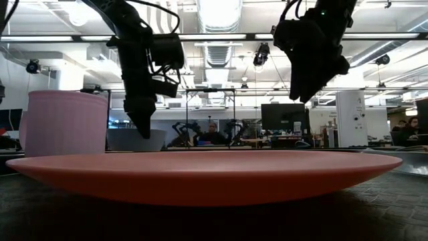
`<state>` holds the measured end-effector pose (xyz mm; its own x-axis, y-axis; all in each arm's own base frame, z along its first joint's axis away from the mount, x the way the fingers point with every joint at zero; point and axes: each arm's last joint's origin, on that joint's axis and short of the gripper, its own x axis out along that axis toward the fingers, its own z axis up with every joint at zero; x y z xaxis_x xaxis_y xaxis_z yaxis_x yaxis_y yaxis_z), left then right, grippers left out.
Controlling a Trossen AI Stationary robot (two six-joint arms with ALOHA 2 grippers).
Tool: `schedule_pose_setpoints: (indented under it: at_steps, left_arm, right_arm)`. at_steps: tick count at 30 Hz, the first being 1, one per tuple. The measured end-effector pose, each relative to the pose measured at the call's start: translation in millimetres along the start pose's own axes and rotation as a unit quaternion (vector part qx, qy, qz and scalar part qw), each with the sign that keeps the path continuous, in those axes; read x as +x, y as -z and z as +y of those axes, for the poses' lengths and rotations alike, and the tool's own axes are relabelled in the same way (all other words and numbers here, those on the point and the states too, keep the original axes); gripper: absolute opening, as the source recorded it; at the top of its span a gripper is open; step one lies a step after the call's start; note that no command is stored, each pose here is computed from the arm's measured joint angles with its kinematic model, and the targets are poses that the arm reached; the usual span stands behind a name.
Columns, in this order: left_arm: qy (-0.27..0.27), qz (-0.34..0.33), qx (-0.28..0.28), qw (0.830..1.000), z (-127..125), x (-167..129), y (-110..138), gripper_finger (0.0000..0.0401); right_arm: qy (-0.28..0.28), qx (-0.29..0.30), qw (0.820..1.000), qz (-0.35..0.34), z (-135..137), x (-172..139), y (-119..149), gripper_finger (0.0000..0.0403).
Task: Set up tray
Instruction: Put the blue bowl on the pink plate
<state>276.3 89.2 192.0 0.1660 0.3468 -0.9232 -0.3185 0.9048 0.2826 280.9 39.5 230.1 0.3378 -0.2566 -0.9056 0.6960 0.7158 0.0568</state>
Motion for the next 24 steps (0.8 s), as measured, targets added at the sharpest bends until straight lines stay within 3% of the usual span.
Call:
schedule_pose_setpoints:
  at_steps: [3,9,15,18,24]
  left_arm:
    - [0.000,-0.001,-0.004,1.000,0,-2,0,0.0014]
    - [0.008,-0.011,0.012,1.000,-9,-24,0,0.0002]
    - [0.031,-0.083,0.076,0.993,-33,-85,-11,0.0001]
    - [0.056,-0.133,0.112,0.983,-50,-120,-13,0.0001]
    - [0.105,-0.207,0.150,0.961,-91,-170,-9,0.0001]
  right_arm:
    - [0.001,-0.006,1.000,0.000,0,1,0,0.0169]
    - [0.001,-0.021,1.000,0.000,0,1,0,0.0163]
    - [0.000,0.011,1.000,-0.001,-1,-2,0,0.0143]
    - [0.013,0.062,0.998,0.006,-7,-7,3,0.0132]
    - [-0.011,0.112,0.994,-0.010,-11,-35,13,0.0116]
